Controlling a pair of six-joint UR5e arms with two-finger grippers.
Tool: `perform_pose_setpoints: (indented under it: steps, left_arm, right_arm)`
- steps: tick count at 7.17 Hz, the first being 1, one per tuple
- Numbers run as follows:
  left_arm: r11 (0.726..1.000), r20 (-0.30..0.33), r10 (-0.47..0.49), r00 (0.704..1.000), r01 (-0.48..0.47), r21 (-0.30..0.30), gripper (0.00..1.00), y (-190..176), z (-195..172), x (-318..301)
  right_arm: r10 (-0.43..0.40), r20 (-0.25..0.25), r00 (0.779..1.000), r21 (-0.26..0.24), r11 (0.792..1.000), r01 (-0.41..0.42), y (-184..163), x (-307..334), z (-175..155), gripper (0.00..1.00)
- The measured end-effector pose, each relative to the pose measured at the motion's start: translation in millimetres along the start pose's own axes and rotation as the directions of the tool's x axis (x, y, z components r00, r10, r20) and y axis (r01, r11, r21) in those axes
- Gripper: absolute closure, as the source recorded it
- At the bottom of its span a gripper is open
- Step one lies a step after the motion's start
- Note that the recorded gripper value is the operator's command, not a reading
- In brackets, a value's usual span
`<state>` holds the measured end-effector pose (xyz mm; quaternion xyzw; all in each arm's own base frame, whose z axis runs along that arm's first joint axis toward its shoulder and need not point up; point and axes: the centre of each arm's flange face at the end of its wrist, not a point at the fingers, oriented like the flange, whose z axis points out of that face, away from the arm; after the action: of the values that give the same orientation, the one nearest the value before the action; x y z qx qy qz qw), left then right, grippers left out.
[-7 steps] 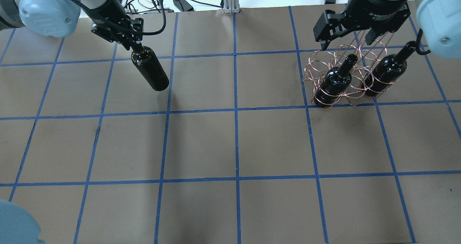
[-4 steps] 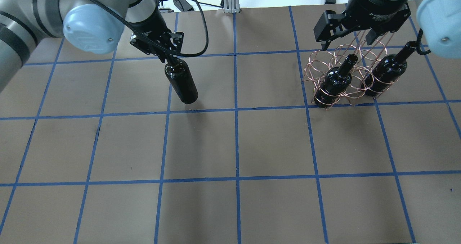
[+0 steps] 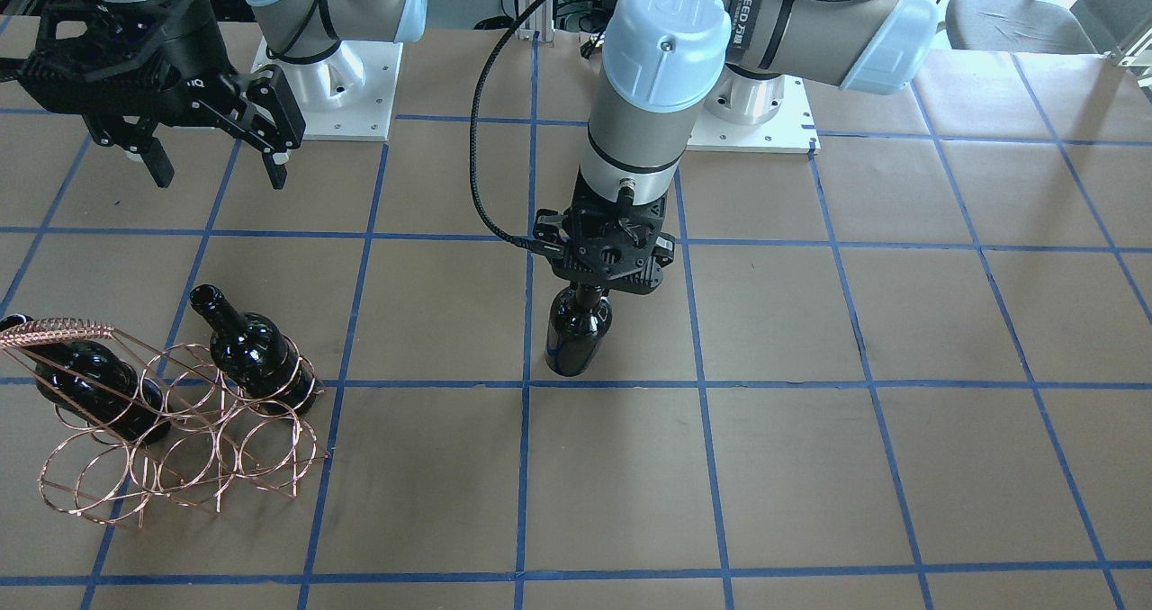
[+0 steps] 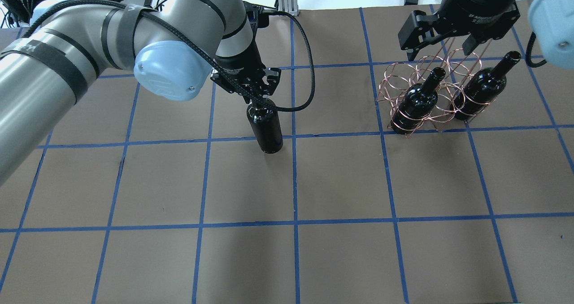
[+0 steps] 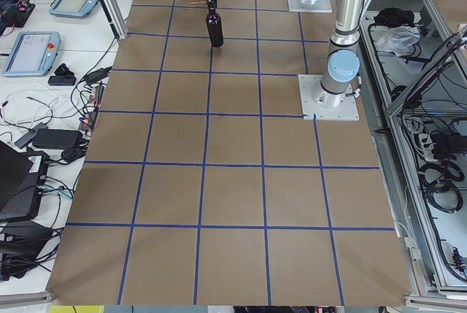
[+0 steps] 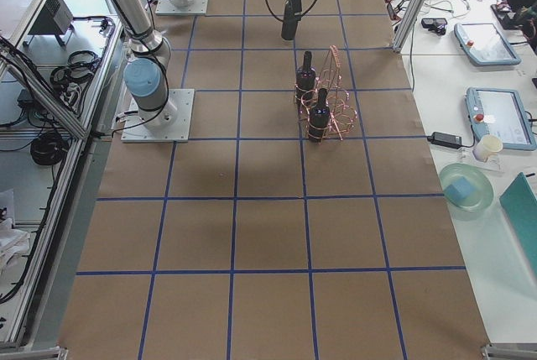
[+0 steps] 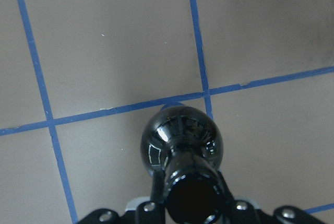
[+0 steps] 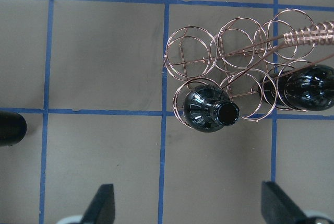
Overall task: Place wine into wine basket
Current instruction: 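Carry the upright bottle with the left gripper toward the table center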
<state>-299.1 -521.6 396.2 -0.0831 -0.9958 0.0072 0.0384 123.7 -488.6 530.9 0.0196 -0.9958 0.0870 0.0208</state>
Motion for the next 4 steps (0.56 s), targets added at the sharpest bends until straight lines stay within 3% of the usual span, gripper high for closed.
perform_pose_setpoints:
  steps: [3,4]
  left_arm:
    - [1.0,0.004,0.005,1.0,-0.005,-0.029,1.0,14.1,13.5,12.9]
    - [0.999,0.005,0.004,1.0,-0.004,-0.032,0.86,14.8,14.9,13.2]
  right_arm:
    - [0.005,-0.005,1.0,0.0,1.0,-0.005,1.1,2.8,-0.8,0.0]
    - [0.005,-0.005,1.0,0.0,1.0,-0.005,1.3,3.0,-1.1,0.01]
